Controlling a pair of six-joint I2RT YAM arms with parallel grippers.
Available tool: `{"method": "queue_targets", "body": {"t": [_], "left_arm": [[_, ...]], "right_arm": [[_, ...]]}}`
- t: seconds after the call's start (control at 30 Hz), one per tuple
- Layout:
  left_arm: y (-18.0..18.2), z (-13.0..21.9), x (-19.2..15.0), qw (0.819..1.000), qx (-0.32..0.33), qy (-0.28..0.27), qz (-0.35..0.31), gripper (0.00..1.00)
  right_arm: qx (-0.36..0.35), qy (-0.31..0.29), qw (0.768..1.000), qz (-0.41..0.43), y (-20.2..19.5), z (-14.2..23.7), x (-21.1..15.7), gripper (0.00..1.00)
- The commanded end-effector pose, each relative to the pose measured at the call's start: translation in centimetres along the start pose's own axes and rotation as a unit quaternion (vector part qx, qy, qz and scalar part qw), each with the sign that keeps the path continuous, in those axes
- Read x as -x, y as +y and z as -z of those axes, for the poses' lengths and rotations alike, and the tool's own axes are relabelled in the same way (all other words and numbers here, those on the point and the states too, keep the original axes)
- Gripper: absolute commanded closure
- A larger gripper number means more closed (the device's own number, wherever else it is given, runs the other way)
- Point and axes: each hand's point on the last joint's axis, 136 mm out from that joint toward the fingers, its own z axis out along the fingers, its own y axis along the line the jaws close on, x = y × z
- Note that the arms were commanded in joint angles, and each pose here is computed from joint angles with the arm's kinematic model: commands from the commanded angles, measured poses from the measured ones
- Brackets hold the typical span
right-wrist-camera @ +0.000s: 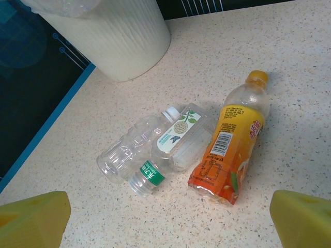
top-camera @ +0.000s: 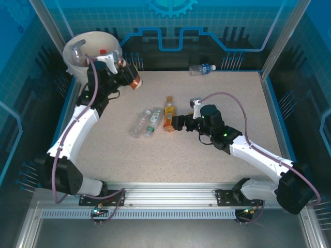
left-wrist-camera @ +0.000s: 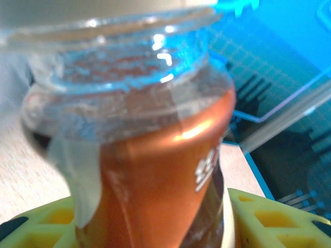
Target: Put the plastic bottles in the bin
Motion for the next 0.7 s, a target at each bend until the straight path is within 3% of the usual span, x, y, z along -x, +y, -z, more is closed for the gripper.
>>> {"method": "queue_targets", "body": {"t": [0.0,0.17,0.37,0.47,0.67], "left_arm": [[1.3,0.0,4.9,0.997,0.025,-0.058,-0.041,0.54],[4.6,-1.2,10.4,0.993,0.043,-0.107,-0.002,0.54],[10.1,-2.6,14.8,0.980,0.068,-0.178,0.063,0.53],[12.9,-3.0,16.7,0.967,0.060,-0.220,0.110,0.53],[17.8,-4.9,18.1,0.951,0.085,-0.250,0.160,0.49]], "right_arm": [[-0.008,-0.017,1.000,-0.006,0.3,0.5,1.5,0.00],[-0.017,-0.020,1.000,0.001,0.2,0.8,1.9,0.00],[-0.020,-0.027,0.999,0.003,0.1,1.2,2.1,0.00],[-0.024,-0.026,0.999,0.003,0.0,1.3,2.0,0.00],[-0.028,-0.024,0.999,0.003,-0.2,1.4,1.9,0.00]]}}
